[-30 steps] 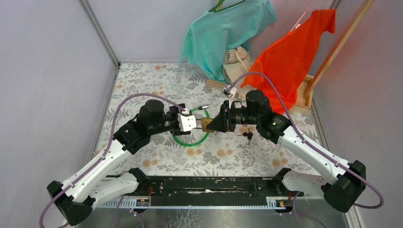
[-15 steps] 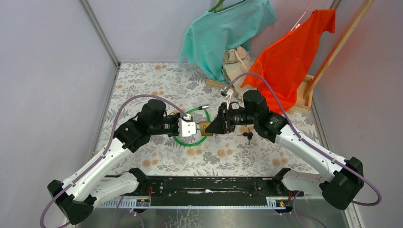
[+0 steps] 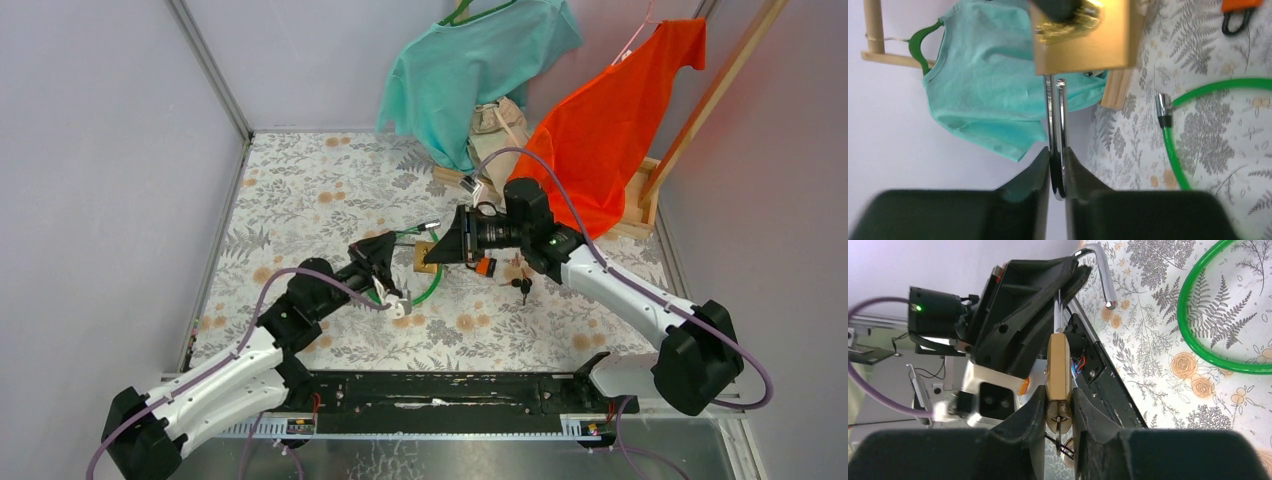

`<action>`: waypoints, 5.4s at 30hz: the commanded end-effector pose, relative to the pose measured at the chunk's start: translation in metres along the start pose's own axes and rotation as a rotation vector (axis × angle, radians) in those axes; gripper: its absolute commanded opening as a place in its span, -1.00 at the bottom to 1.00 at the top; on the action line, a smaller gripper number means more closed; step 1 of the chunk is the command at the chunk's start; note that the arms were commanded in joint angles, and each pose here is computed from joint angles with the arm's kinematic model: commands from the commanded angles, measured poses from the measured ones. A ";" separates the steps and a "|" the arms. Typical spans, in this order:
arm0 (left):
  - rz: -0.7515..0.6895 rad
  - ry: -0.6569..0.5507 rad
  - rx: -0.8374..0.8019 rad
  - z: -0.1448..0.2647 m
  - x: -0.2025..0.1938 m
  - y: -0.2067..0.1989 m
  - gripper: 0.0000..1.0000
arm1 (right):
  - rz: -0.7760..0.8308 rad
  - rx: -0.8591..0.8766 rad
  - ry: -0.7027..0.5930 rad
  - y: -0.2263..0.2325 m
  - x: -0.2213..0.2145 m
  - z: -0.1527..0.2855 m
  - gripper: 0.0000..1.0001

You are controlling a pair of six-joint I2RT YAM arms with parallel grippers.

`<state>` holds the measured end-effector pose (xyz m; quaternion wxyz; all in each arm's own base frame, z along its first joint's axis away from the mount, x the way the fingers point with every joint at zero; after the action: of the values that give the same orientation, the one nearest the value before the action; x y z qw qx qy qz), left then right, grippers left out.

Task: Unlock with the key

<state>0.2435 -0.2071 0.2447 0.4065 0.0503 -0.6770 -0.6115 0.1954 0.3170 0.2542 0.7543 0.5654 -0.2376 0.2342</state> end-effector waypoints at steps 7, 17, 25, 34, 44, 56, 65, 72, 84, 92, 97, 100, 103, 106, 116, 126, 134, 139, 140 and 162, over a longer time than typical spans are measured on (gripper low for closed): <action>0.375 0.149 -0.319 0.014 0.003 -0.042 0.75 | -0.044 -0.236 -0.005 -0.051 -0.008 0.023 -1.00; 0.766 0.442 -0.432 0.021 -0.029 -0.063 0.94 | 0.046 -0.418 0.032 -0.109 -0.031 0.023 -1.00; 0.907 0.635 -0.407 0.027 -0.065 -0.060 0.94 | 0.092 -0.485 0.154 -0.128 -0.079 0.004 -1.00; 1.008 0.855 -0.383 0.029 -0.109 -0.069 0.91 | 0.008 -0.480 0.228 -0.139 -0.128 0.010 -1.00; 0.998 0.916 -0.299 0.014 -0.148 -0.092 0.80 | 0.006 -0.263 0.186 -0.099 -0.128 0.007 -1.00; 0.987 1.034 -0.189 -0.013 -0.212 -0.114 0.70 | 0.026 -0.225 0.203 -0.084 -0.134 0.018 -1.00; 1.021 1.070 -0.084 -0.024 -0.258 -0.093 0.69 | 0.002 -0.303 0.252 -0.110 -0.149 0.015 -1.00; 1.009 1.053 -0.018 -0.026 -0.271 -0.071 0.69 | -0.038 -0.309 0.296 -0.129 -0.156 0.001 -1.00; 0.978 1.069 0.057 -0.006 -0.297 -0.051 0.69 | -0.110 -0.310 0.338 -0.136 -0.161 -0.009 -0.46; 1.018 0.979 0.063 -0.006 -0.274 -0.025 0.76 | -0.010 -0.430 0.285 -0.132 -0.131 0.007 0.68; 1.085 0.904 0.046 -0.014 -0.243 0.008 0.89 | 0.057 -0.615 0.179 -0.138 -0.081 0.026 0.93; 1.134 0.887 0.079 -0.016 -0.232 0.025 1.00 | 0.052 -0.770 0.089 -0.157 -0.050 0.051 0.84; 1.184 0.872 0.080 -0.015 -0.220 0.033 1.00 | 0.052 -0.942 0.072 -0.179 -0.032 0.079 0.65; 1.219 0.869 0.082 -0.013 -0.211 0.038 1.00 | 0.072 -1.066 0.076 -0.198 -0.021 0.096 0.51; 1.167 0.888 0.188 0.007 -0.205 0.056 1.00 | -0.037 -1.233 0.099 -0.261 -0.035 0.127 0.36; 1.232 0.871 0.074 -0.002 -0.198 0.037 0.96 | -0.069 -1.223 0.153 -0.284 -0.049 0.123 0.08; 1.283 0.817 0.036 -0.010 -0.186 0.038 0.92 | -0.072 -1.243 0.182 -0.295 -0.057 0.122 -0.26; 1.291 0.802 0.006 -0.011 -0.181 0.037 0.92 | -0.078 -1.254 0.210 -0.302 -0.064 0.122 -0.35; 1.292 0.802 0.002 -0.011 -0.181 0.036 0.91 | -0.078 -1.257 0.213 -0.303 -0.065 0.122 -0.39; 1.395 0.678 -0.311 -0.036 -0.111 -0.015 0.94 | -0.009 -1.079 0.015 -0.249 -0.016 0.110 -1.00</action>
<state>0.3539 -0.1502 0.1766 0.8901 -0.2128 -0.3281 -0.2342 0.3199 0.1302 0.0461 0.9604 0.0436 -0.2637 0.0786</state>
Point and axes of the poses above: each gripper's point midway between its finger pads, its own z axis back along the fingers, its own y axis along the line the jaws close on, x = y × z, the point moved 1 cm from there along z, back along the fingers, and after that the axes turned 12 degrees about z, right-handed, at the moved point
